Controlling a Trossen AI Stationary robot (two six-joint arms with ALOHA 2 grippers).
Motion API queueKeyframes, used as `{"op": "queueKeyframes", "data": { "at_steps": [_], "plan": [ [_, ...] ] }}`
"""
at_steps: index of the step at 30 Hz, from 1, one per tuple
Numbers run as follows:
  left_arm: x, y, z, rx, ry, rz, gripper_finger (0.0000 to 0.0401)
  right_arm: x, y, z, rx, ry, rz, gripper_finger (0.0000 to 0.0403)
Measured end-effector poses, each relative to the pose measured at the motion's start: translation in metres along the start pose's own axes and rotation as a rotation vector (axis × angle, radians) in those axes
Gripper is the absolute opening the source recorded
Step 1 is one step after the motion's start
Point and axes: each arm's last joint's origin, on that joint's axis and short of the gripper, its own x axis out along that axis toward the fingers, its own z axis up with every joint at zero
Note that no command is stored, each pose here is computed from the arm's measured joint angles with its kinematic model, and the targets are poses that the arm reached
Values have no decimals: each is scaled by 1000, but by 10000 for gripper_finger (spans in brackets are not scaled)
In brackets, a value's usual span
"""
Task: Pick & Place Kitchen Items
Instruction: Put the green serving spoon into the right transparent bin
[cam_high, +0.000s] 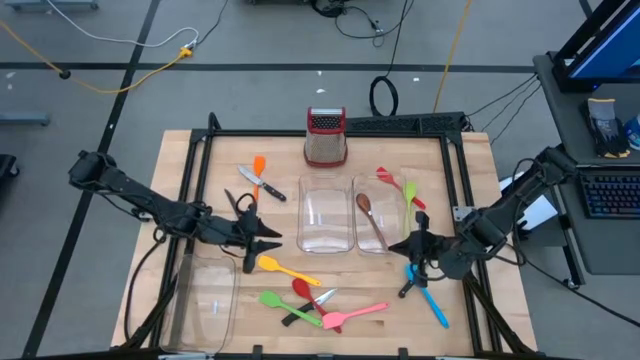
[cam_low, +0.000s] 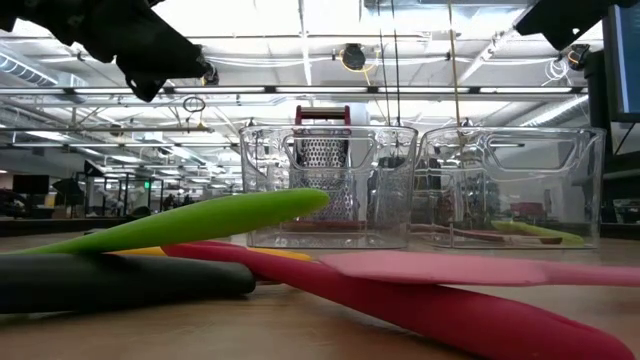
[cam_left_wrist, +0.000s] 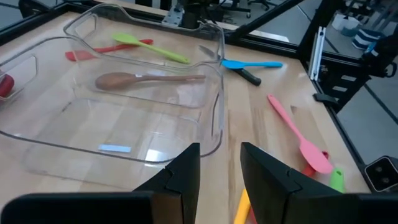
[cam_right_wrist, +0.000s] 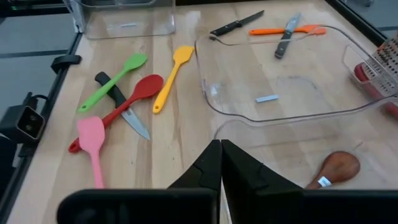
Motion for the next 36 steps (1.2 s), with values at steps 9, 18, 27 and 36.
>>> {"op": "queueKeyframes", "data": {
  "at_steps": [9,18,27,36],
  "plan": [
    [0,0,0,38,0,-1,118,0,1,0,48,-2,8,3],
    [0,0,0,76,0,-1,118,0,0,0,-1,2,-3,4],
    [0,0,0,95,1,-1,118,-9,-41,10,155,-80,-257,1],
    [0,0,-1,122,7,2,118,-35,-99,5,497,-117,-536,1]
  ]
}}
